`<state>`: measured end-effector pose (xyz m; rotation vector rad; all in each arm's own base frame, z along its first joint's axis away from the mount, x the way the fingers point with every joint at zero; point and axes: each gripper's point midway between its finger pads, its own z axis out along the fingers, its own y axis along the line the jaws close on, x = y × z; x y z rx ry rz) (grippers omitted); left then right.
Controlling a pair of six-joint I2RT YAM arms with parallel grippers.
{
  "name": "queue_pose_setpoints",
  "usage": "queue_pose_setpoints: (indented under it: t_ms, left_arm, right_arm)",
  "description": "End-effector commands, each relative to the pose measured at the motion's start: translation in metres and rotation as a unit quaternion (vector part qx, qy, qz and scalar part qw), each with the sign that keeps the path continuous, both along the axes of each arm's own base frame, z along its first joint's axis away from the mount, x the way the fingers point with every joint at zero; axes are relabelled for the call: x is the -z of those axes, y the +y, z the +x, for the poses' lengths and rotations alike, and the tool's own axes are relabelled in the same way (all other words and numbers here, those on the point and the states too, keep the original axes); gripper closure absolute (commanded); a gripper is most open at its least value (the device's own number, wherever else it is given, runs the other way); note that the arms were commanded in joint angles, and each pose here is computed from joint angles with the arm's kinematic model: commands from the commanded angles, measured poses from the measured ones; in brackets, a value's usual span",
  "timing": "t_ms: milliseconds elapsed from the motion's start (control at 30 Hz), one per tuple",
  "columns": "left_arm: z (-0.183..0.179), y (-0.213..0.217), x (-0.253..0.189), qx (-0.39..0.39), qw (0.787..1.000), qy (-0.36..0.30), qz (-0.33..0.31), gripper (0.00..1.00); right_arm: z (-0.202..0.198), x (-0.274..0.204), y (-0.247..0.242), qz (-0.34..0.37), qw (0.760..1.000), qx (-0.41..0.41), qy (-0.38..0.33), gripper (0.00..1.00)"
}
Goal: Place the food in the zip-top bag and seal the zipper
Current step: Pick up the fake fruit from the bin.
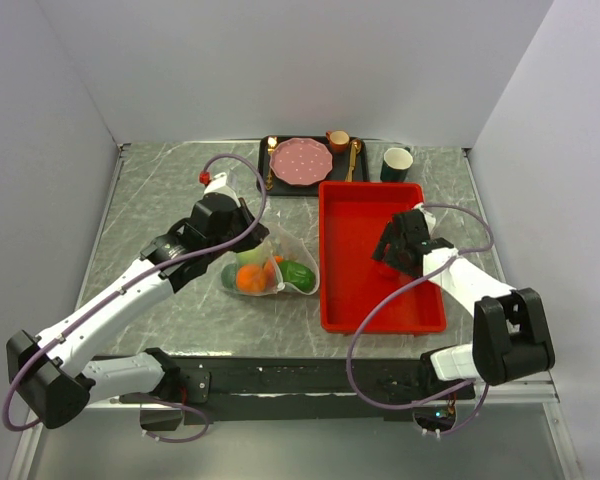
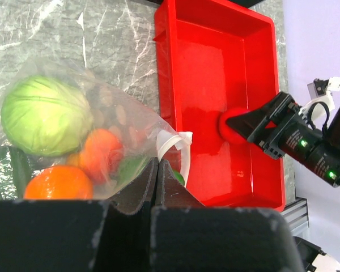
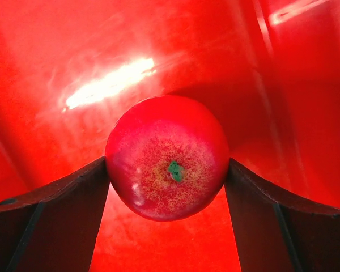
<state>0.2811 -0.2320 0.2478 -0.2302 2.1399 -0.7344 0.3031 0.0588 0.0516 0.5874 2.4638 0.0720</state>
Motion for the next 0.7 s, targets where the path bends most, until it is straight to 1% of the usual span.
queue_pose_setpoints:
  t_ms: [0,100,133,200,233,267,333,467,667]
  left_arm:
    - [0.004,0.005,-0.021,-0.012,0.999,-0.031,-0.019,0.99]
    - [0.003,0.002,-0.02,-0.009,0.999,-0.026,-0.025,0.99]
    - [0.003,0.001,-0.018,-0.007,0.999,-0.024,-0.026,0.99]
    - [0.002,0.0,-0.017,-0.003,0.999,-0.022,-0.025,0.99]
    - [0.002,0.0,-0.016,-0.004,0.999,-0.021,-0.025,0.99]
    - [0.003,0.0,-0.016,-0.004,0.999,-0.021,-0.023,0.99]
    - [0.003,0.001,-0.017,-0.007,0.999,-0.022,-0.022,0.99]
    - [0.002,0.001,-0.018,-0.006,0.999,-0.023,-0.027,0.99]
    - [-0.001,0.002,-0.015,-0.007,0.999,-0.018,-0.028,0.99]
  right_arm:
    - [0.002,-0.015,0.018,0.036,0.997,-0.054,-0.032,0.31]
    - [0.002,-0.02,0.028,0.043,0.994,-0.096,-0.036,0.28]
    - [0.001,-0.022,0.031,0.044,0.992,-0.111,-0.039,0.2]
    - [0.0,-0.03,0.031,0.037,0.992,-0.114,-0.046,0.12]
    - [0.0,-0.032,0.028,0.028,0.993,-0.108,-0.049,0.05]
    - [0.0,-0.037,0.028,0.029,0.992,-0.108,-0.056,0.03]
    - [-0.001,-0.041,0.026,0.023,0.992,-0.109,-0.06,0.01]
    - [-0.003,-0.04,0.024,0.018,0.992,-0.11,-0.054,0.0]
    - [-0.005,-0.027,0.034,0.04,0.991,-0.123,-0.04,0.0]
